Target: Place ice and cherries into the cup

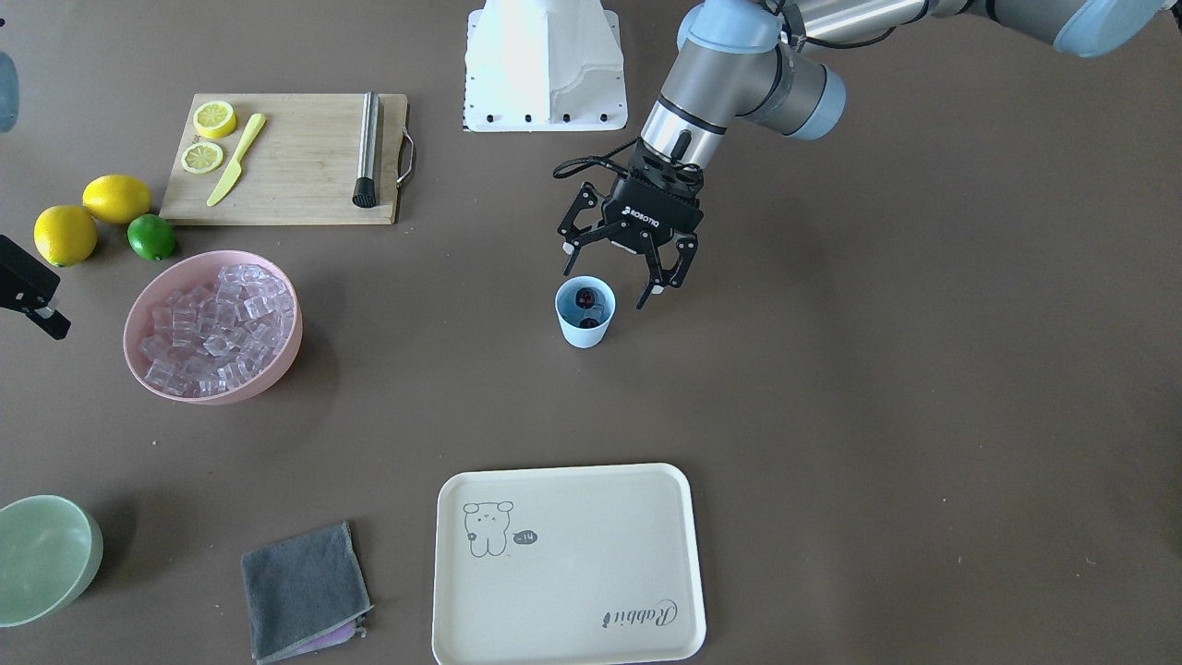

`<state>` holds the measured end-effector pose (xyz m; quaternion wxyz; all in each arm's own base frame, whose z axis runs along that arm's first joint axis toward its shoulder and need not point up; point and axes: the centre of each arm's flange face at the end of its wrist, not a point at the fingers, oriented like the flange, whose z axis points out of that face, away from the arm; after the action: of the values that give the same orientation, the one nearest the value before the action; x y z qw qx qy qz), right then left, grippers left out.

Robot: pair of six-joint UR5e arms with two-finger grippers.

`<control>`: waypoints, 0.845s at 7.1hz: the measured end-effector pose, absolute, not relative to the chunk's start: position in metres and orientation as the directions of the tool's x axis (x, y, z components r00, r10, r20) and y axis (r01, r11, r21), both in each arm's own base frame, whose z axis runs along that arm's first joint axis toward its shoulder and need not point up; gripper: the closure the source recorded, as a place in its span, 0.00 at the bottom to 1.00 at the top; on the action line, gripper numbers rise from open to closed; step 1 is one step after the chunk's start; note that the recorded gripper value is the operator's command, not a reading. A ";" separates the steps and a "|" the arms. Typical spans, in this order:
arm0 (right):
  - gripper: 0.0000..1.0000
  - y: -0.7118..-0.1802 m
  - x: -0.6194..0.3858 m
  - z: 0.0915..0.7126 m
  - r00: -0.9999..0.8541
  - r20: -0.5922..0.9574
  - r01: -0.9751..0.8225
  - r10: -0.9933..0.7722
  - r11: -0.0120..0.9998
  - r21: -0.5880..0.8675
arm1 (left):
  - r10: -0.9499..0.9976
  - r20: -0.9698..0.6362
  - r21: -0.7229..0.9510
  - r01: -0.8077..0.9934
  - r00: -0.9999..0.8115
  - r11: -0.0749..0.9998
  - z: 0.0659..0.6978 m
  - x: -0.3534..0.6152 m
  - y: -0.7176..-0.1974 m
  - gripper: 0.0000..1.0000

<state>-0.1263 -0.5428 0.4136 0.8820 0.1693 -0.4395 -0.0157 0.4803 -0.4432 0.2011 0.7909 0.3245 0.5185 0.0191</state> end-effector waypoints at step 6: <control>0.00 -0.541 -0.096 0.452 0.644 0.753 -0.119 -0.137 0.954 0.275 | 0.234 -0.802 0.365 0.141 0.549 0.920 0.321 0.261 -0.554 0.03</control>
<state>-0.0962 -0.5408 0.4524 0.8939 0.1515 -0.4218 -0.0049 0.2609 -0.5536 0.3211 0.8576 0.1980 0.4738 0.0271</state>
